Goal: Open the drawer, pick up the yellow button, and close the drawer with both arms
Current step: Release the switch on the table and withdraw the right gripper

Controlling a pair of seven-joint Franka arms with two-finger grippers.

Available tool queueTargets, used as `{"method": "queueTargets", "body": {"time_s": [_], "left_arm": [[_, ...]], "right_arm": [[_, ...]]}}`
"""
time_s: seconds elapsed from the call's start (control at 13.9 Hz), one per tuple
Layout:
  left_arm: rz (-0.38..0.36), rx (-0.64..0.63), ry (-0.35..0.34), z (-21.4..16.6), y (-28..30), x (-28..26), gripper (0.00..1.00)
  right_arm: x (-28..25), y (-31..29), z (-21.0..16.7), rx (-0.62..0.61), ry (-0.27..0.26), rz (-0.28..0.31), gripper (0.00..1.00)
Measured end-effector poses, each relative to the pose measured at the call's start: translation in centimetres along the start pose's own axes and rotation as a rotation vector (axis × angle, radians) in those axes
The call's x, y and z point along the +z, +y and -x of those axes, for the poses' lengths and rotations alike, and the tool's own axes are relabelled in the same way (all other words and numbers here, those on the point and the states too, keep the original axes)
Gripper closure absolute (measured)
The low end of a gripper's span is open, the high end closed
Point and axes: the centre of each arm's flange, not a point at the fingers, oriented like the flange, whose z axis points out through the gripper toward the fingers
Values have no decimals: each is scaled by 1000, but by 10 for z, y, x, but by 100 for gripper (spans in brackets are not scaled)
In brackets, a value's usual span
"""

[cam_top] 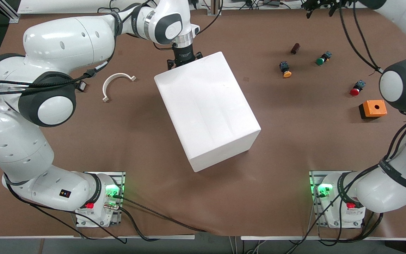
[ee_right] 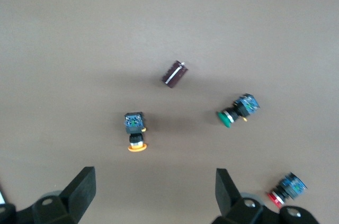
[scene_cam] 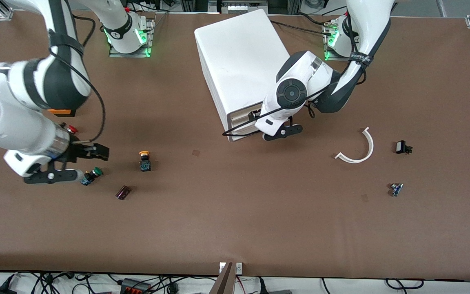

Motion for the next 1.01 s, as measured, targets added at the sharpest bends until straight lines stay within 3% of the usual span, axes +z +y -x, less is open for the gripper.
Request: {"method": "queueTargets", "body": {"time_s": [0.36, 0.65, 1.01], "left_arm": [[-11, 5, -10, 3, 0, 1, 0], [-3, 0, -2, 0, -1, -5, 0], [11, 34, 94, -71, -64, -81, 0]], "right_arm": [[-73, 45, 22, 66, 32, -4, 0], [-94, 81, 33, 122, 36, -18, 0], [-126, 145, 56, 192, 77, -91, 0]]}}
